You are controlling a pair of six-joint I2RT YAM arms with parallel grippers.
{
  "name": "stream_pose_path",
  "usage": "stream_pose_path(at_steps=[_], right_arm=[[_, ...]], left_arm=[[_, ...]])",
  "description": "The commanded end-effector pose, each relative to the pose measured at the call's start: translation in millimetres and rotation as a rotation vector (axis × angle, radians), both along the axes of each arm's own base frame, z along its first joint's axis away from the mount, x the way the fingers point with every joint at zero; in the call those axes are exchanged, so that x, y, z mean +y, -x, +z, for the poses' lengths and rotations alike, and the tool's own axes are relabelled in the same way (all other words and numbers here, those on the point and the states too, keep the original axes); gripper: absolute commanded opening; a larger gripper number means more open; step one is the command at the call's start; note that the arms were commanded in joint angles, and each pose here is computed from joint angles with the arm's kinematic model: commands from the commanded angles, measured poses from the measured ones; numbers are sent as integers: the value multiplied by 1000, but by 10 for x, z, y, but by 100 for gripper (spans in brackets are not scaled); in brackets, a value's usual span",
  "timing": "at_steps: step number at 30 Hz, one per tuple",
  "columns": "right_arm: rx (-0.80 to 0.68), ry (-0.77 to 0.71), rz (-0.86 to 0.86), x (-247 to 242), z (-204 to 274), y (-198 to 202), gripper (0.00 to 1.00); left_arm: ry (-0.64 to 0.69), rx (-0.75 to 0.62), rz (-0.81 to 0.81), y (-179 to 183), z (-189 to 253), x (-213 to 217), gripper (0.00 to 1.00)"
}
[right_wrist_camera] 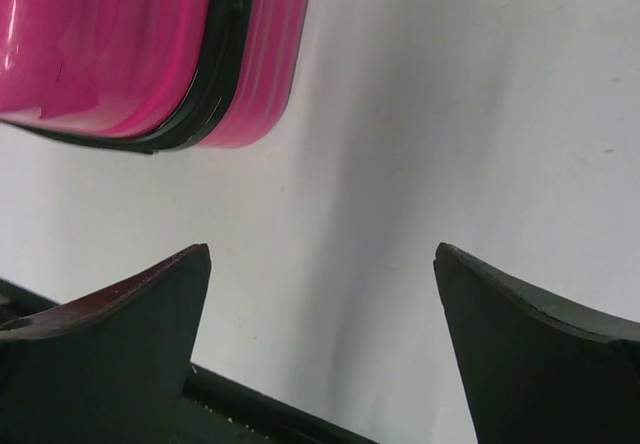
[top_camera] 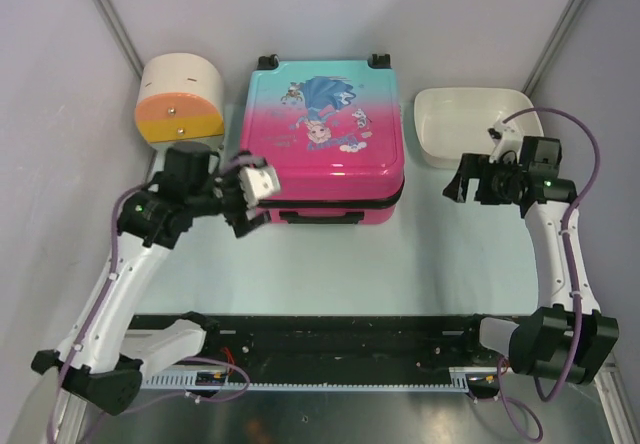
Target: Open, take out, and arrange the luggage
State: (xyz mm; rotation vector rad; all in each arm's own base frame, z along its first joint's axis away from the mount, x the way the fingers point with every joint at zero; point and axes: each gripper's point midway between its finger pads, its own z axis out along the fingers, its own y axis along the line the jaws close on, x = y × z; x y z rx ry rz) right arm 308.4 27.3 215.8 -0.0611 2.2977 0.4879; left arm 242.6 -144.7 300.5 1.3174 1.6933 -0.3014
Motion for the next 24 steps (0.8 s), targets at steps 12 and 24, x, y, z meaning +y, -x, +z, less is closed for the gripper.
stream_pose_path(at_steps=[12, 24], right_arm=[[25, 7, 66, 212, -174, -19, 100], [10, -61, 70, 245, -22, 121, 100]], left_arm=[[-272, 30, -583, 204, -1435, -1175, 77], [-326, -61, -403, -289, -1883, -1570, 64]])
